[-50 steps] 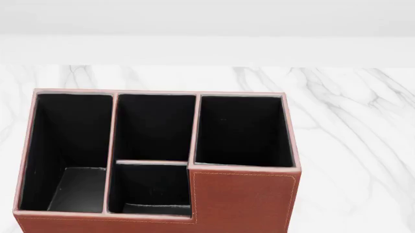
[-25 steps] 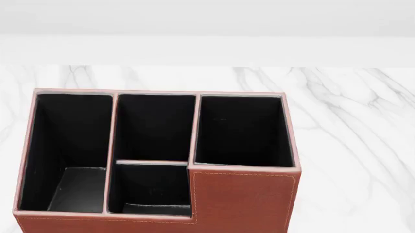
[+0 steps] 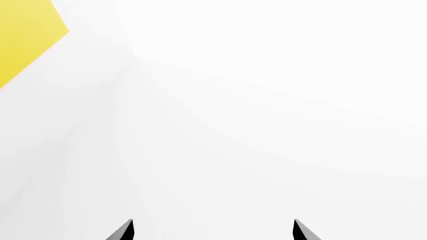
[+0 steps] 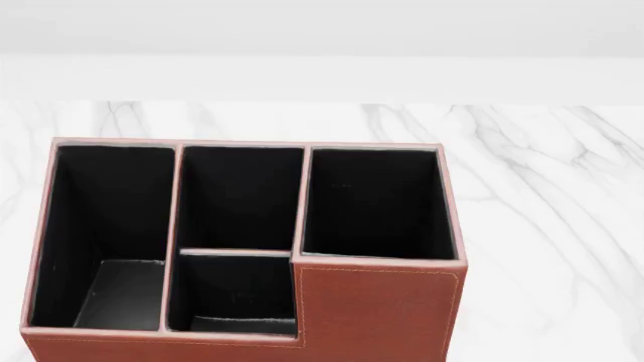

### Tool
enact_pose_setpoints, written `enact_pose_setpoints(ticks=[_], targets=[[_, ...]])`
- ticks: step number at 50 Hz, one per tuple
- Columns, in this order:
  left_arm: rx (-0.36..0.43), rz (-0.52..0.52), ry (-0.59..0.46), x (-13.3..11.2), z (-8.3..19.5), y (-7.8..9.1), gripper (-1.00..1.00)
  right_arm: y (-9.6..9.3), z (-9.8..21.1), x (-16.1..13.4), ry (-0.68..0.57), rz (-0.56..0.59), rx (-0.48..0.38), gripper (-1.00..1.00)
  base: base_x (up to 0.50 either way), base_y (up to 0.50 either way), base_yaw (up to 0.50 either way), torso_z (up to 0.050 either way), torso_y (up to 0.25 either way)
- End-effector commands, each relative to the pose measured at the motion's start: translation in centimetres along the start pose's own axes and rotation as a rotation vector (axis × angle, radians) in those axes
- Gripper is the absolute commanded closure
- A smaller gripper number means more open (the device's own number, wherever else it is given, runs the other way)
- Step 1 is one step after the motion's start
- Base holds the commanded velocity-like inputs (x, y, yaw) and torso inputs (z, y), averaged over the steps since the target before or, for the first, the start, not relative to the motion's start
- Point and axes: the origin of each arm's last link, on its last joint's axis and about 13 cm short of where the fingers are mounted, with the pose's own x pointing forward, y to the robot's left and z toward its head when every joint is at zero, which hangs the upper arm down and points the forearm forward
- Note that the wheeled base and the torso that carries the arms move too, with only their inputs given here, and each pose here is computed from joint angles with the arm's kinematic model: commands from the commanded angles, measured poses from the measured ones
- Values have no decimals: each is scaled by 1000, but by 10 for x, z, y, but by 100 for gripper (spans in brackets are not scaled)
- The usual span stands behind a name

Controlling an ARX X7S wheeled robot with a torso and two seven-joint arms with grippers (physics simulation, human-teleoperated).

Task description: Pick up the yellow and white mug and place it to the right of the caddy.

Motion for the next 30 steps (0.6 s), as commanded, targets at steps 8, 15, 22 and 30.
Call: enact_pose_setpoints(ticks=[8,15,22,30], targets=[[-1,-5,0,0,0,-1,-100,2,40,-18,-165,-19,-81,100,0,0,0,0,0],[-1,-6,1,0,0,0,-100,4,51,-28,-208,-20,-116,100,0,0,0,0,0],[-3,-14,-1,-3,1,-5,-100,9,63,-40,-256,-15,-143,100,0,0,0,0,0],[-3,-14,1,-2,1,-4,-100,14,78,-57,-323,-11,-169,100,0,0,0,0,1]])
